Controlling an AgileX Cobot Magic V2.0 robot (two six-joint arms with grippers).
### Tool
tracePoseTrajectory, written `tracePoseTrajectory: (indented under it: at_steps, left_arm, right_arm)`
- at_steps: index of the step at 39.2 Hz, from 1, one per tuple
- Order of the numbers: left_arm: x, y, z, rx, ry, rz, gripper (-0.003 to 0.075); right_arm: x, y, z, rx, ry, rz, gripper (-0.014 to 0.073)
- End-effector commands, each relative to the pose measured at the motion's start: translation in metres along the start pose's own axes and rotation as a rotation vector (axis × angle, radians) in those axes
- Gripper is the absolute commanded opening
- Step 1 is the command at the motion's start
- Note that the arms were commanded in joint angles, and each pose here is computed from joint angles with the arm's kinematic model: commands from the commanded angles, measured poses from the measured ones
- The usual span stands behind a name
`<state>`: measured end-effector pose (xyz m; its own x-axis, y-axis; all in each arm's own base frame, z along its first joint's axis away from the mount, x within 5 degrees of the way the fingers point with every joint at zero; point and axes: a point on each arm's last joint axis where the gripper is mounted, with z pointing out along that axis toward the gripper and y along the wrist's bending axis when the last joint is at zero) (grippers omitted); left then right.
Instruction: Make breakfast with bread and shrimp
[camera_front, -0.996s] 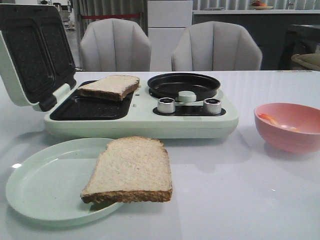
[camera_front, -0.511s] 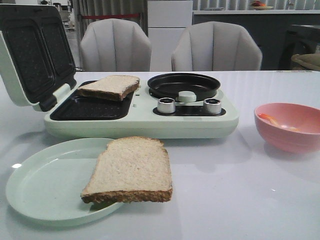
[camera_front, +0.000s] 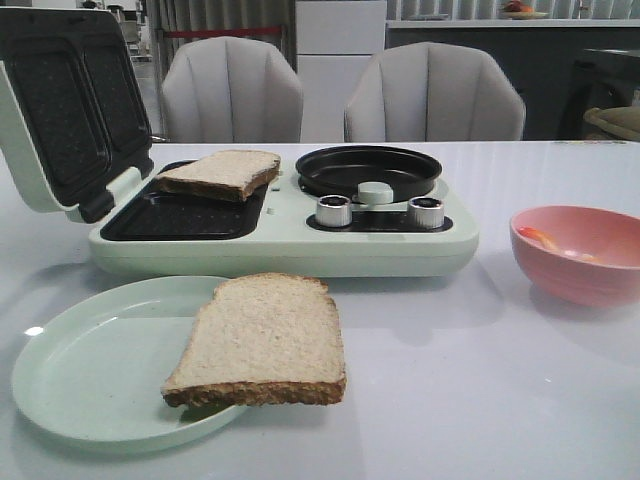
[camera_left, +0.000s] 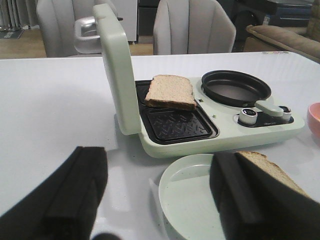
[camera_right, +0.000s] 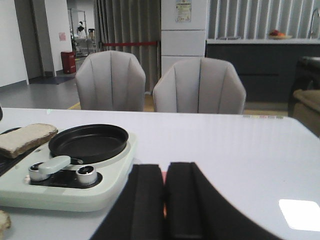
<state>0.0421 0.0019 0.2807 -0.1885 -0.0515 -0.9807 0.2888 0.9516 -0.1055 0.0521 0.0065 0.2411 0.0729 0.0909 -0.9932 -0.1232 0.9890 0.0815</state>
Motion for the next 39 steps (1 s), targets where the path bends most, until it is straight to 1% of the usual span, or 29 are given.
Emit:
tracePoseTrajectory:
  at_steps: [1, 4, 7, 14, 17, 19, 25, 27, 29, 32, 36, 39]
  left_arm:
    - [-0.014, -0.004, -0.002, 0.042, -0.087, 0.016, 0.0511]
    - [-0.014, -0.004, -0.002, 0.041, -0.087, 0.017, 0.0511]
    - [-0.015, -0.005, -0.003, 0.050, -0.101, 0.017, 0.0511]
    - [-0.018, -0.007, -0.003, 0.070, -0.131, 0.018, 0.0511]
    - [-0.018, -0.007, -0.003, 0.070, -0.131, 0.018, 0.0511]
    - [-0.018, -0.007, -0.003, 0.070, -0.131, 0.018, 0.0511]
    - [-0.018, -0.007, -0.003, 0.070, -0.131, 0.018, 0.0511]
    - [-0.018, -0.007, -0.003, 0.070, -0.131, 0.018, 0.0511]
    - [-0.018, -0.007, -0.003, 0.070, -0.131, 0.018, 0.0511]
    - [-0.018, -0.007, -0.003, 0.070, -0.131, 0.018, 0.0511]
    - [-0.018, -0.007, -0.003, 0.070, -0.131, 0.018, 0.0511]
    - [-0.018, -0.007, -0.003, 0.070, -0.131, 0.018, 0.0511]
  right_arm:
    - [-0.034, 0.004, 0.006, -0.007, 0.022, 0.032, 0.0165]
    - [-0.037, 0.005, 0.013, -0.008, 0.121, 0.031, 0.0165]
    - [-0.034, 0.005, 0.018, -0.006, 0.174, 0.032, 0.0165]
    - [-0.031, 0.004, 0.025, -0.002, 0.212, 0.035, 0.0165]
    - [-0.030, 0.005, 0.027, -0.004, 0.233, 0.060, 0.0176]
    - [-0.030, 0.006, 0.030, -0.008, 0.263, 0.088, 0.0216]
    - [-0.034, 0.011, 0.048, -0.022, 0.423, 0.170, 0.0463]
    - [-0.038, 0.013, 0.057, -0.033, 0.476, 0.211, 0.0514]
    - [-0.041, 0.016, 0.066, -0.046, 0.518, 0.253, 0.0533]
    - [-0.046, 0.023, 0.083, -0.073, 0.584, 0.322, 0.0533]
    - [-0.044, 0.033, 0.108, -0.110, 0.712, 0.420, 0.0533]
    - [-0.035, 0.044, 0.129, -0.153, 0.844, 0.468, 0.0531]
